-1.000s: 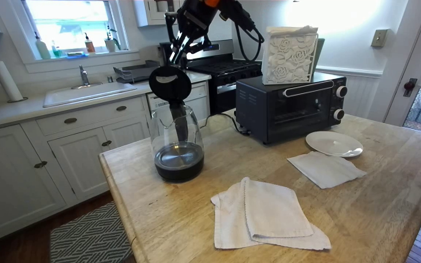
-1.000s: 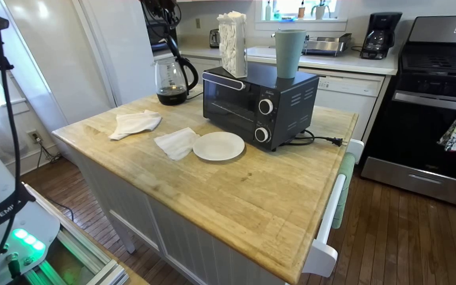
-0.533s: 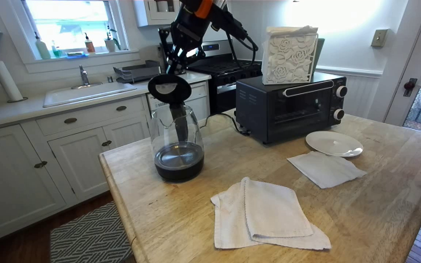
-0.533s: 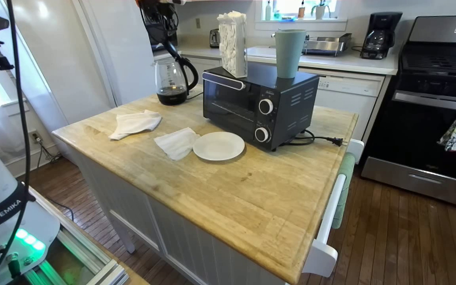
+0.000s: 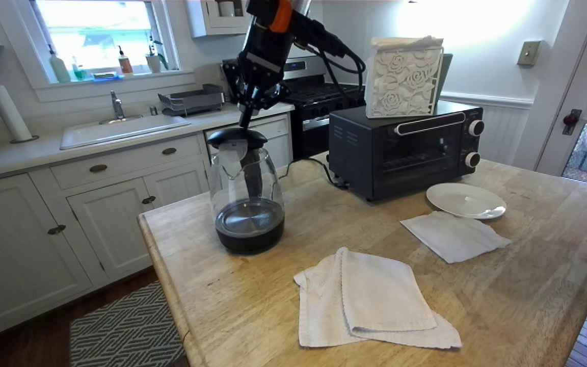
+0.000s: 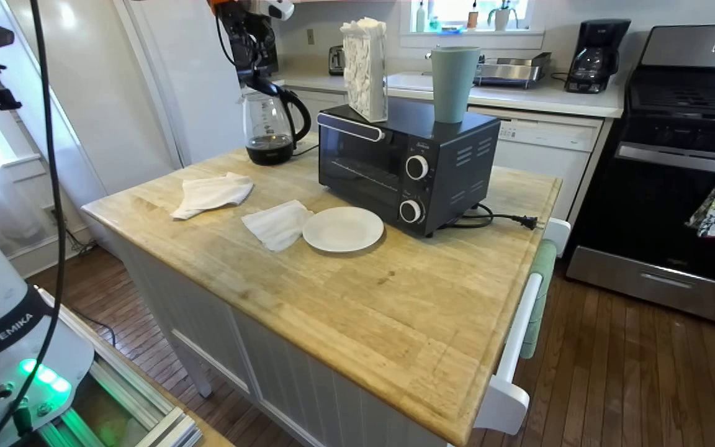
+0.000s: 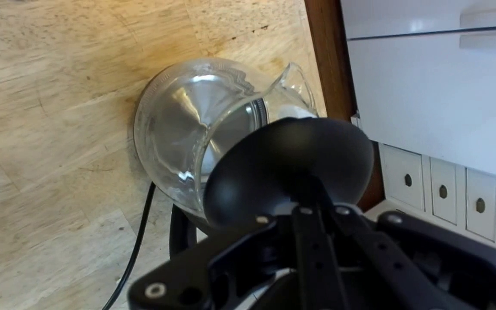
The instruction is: Close the lid of the kettle
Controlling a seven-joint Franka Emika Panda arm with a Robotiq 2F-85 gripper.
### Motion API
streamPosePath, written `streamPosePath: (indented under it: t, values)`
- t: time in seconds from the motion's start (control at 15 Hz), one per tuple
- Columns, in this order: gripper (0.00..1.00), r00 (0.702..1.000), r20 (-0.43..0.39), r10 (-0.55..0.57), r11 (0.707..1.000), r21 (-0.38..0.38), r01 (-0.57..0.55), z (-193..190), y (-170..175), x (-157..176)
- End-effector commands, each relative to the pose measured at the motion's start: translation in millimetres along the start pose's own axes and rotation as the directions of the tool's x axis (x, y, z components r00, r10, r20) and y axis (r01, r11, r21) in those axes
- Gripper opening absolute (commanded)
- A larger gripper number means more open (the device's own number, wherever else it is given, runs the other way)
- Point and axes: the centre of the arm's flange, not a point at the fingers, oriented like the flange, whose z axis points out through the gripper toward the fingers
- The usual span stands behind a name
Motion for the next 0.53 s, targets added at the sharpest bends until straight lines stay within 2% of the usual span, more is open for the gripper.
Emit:
streamPosePath:
  t: [0.0,0.47]
  values:
    - [0.0,0.999,0.041,0.031,0.998,-0.055,-0.029,17.6,-14.8,15.1]
    - [0.0,0.997,0.047,0.061,0.992,-0.114,-0.055,48.1,-17.2,19.6]
